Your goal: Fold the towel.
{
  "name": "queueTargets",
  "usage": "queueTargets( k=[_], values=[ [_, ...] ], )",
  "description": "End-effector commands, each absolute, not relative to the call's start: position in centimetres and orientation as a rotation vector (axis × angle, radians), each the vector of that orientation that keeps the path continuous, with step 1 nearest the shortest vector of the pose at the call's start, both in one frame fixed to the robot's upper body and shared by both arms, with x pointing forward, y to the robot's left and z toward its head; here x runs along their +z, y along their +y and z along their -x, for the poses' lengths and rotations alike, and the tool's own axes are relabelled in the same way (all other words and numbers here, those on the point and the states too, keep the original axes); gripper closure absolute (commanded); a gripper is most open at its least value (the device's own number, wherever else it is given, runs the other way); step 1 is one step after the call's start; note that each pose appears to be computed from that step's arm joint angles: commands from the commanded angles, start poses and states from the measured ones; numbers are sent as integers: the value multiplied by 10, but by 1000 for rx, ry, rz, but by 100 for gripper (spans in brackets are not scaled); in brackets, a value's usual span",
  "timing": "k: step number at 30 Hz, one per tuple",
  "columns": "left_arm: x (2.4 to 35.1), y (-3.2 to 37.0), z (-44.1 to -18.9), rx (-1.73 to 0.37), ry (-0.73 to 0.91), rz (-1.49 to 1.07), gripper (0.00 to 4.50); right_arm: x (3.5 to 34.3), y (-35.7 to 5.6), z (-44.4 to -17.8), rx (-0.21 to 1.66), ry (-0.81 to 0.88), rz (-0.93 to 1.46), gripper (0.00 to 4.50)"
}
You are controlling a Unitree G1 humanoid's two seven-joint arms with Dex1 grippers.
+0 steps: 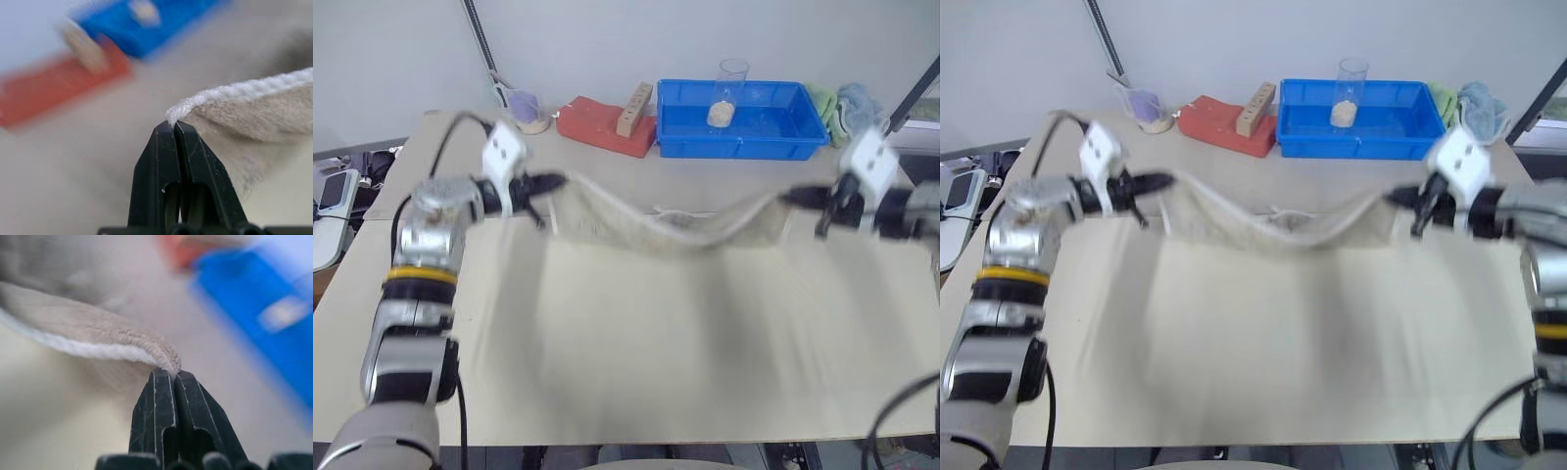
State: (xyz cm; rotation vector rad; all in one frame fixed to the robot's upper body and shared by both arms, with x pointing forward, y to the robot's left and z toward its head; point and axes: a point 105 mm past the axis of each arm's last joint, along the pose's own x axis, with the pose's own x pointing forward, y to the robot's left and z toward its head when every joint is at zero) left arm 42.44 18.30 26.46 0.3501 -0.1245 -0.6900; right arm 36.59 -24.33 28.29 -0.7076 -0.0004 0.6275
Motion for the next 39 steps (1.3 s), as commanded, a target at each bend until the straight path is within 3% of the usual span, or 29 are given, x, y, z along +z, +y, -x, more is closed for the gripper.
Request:
queueTargets(
  k=[1,4,6,9,14,19,24,32,39],
  values=[
    [311,208,-426,-578,-256,-348,450,320,-249,-369,591,-102,782,448],
    [318,210,-419,-613,-277,-411,450,332,-244,-363,646,-120,803,448],
    [303,211,-412,-667,-227,-452,450,322,-239,-355,705,-91,803,448],
    [256,214,-393,-777,-76,-511,450,284,-233,-339,805,4,832,448],
    [167,232,-338,-946,264,-575,450,214,-225,-304,939,183,781,448],
    [118,256,-290,-1056,523,-635,450,169,-228,-266,1039,376,725,448],
    [107,262,-259,-1151,670,-593,450,152,-234,-237,1120,525,682,448],
    [117,256,-240,-1239,742,-485,450,147,-244,-204,1203,709,591,448],
    [120,247,-218,-1330,828,-419,450,151,-248,-201,1200,744,570,448]
  ],
)
